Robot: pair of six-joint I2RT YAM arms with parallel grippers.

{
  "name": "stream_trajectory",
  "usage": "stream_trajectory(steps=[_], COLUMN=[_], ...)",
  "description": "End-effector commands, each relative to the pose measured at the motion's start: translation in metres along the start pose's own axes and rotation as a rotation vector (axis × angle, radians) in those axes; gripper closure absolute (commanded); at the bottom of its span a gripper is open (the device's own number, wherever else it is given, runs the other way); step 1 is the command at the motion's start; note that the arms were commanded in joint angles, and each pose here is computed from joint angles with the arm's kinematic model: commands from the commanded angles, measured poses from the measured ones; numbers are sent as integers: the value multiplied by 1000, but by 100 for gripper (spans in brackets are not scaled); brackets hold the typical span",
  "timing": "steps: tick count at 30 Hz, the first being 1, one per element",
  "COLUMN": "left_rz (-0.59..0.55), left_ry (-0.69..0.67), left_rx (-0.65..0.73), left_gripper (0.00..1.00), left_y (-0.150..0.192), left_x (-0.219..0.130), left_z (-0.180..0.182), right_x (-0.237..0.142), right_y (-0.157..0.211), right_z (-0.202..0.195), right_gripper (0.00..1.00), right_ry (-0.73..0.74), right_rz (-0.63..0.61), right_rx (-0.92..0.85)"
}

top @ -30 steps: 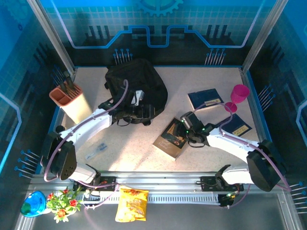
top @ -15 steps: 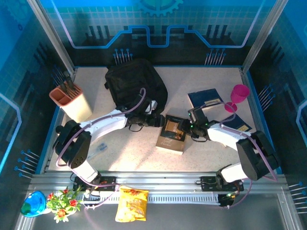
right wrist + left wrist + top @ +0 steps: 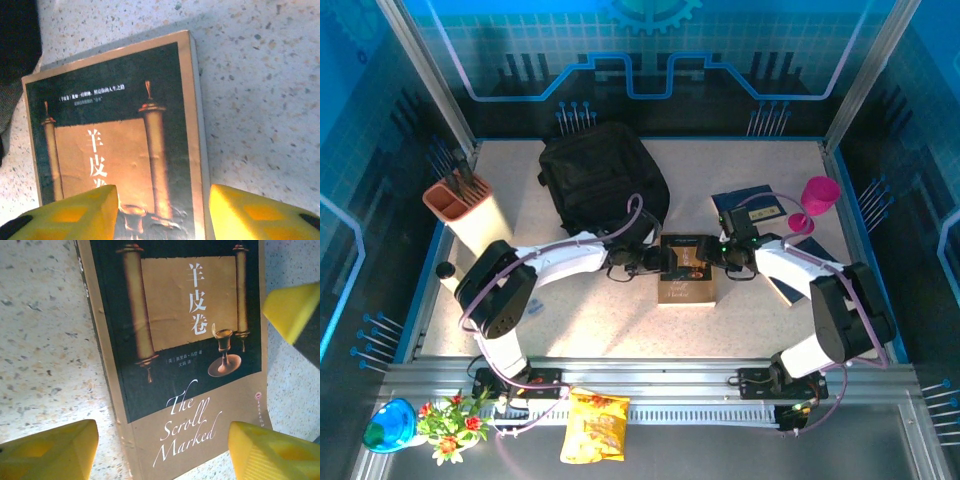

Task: Pack the student bag
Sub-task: Rotate the book at the center of the table, then pick up the book at the center of the table.

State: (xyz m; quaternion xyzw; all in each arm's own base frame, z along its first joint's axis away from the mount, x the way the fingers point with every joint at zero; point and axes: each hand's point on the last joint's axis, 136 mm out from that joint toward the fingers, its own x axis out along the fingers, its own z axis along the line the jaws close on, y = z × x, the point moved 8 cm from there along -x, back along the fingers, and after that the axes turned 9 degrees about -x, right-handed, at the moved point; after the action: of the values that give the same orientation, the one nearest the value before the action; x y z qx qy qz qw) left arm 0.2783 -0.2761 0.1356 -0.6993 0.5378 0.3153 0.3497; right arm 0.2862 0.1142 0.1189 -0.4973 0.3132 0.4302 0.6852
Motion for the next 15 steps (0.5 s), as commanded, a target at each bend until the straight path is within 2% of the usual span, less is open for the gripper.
stream_trajectory(steps=[1, 6, 15], left_rz=[-45, -48, 15], left_ry=[-22, -45, -71], left_rx=[-81, -110, -98], left_gripper=[35, 43, 45], left_y=[-3, -5, -3], left_x=[9, 17, 33], left_z=[-1, 3, 5], right_x=[-1, 13, 23], right_y=[16, 27, 29], right_z=[-15, -18, -19], right_gripper=[55, 63, 70], right_ry=[64, 51, 50], right_rz=[81, 158, 215], right_rx=[-44, -39, 5])
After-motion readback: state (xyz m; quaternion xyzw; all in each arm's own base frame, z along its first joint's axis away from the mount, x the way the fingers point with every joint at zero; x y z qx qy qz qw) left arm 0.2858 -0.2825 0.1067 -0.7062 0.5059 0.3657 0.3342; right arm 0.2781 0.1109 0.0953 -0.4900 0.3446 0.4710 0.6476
